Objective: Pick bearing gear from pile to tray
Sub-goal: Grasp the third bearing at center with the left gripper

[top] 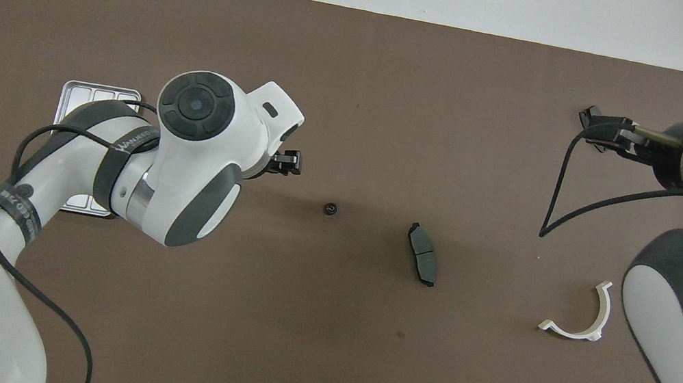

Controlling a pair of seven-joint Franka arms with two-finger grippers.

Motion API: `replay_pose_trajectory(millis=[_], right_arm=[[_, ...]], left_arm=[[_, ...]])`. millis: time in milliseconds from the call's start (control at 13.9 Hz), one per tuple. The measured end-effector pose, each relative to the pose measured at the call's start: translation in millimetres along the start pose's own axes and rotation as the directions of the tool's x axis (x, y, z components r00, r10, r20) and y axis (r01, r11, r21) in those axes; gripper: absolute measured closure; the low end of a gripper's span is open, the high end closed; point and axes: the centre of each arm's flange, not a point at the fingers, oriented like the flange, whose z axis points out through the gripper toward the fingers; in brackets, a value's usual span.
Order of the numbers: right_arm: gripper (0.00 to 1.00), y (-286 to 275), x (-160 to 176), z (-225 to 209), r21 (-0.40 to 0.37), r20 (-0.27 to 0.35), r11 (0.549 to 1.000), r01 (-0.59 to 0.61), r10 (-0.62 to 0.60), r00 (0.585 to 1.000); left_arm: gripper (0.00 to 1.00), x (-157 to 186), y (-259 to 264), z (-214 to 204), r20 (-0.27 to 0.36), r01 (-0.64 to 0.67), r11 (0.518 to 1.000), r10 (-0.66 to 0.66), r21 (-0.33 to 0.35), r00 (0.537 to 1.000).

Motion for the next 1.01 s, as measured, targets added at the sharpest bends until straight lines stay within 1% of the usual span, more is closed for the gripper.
replay_pose_trajectory(millis=[72, 216, 360, 576, 648, 720, 792, 1008], right_arm=[[0.0, 9.7, -4.8, -7.3, -0.018, 0.035, 1.0, 0.015, -0.014, 0.999], [0.0, 23.7, -10.4, -16.8, -0.041, 0.112, 0.999, 0.031, -0.026, 0.993], [0.0, 31.9, -12.5, -21.9, -0.027, 0.167, 0.999, 0.023, -0.018, 0.986], [0.0, 35.4, -21.6, -22.0, -0.029, 0.253, 0.999, 0.04, -0.031, 0.967], [0.0, 35.5, -24.0, -21.3, -0.029, 0.271, 0.998, 0.051, -0.041, 0.962], [0.0, 35.6, -25.4, -20.8, -0.028, 0.282, 0.998, 0.059, -0.049, 0.958], [0.0, 35.5, -26.3, -20.5, -0.028, 0.288, 0.998, 0.064, -0.053, 0.956], [0.0, 36.8, -26.4, -19.7, -0.039, 0.291, 0.997, 0.074, -0.059, 0.955]], left_arm=[[0.21, -4.1, 23.9, -1.3, -0.009, 0.02, 1.0, -0.02, -0.011, 1.0], [0.26, -6.3, 61.0, 6.8, -0.014, 0.033, 0.999, -0.033, -0.024, 0.999], [0.29, -5.0, 76.6, 26.0, -0.003, 0.022, 1.0, -0.022, -0.018, 1.0], [0.33, -3.7, 89.6, 45.5, 0.008, 0.009, 1.0, -0.008, -0.012, 1.0], [0.37, -5.1, 90.3, 51.0, 0.011, 0.006, 1.0, -0.006, -0.01, 1.0], [0.37, -8.1, 91.0, 57.9, 0.01, 0.003, 1.0, -0.003, -0.01, 1.0], [0.4, -12.9, 90.5, 66.8, 0.014, -0.001, 1.0, 0.001, -0.008, 1.0], [0.42, -24.9, 86.1, 86.9, 0.033, -0.007, 1.0, 0.007, 0.008, 0.999]])
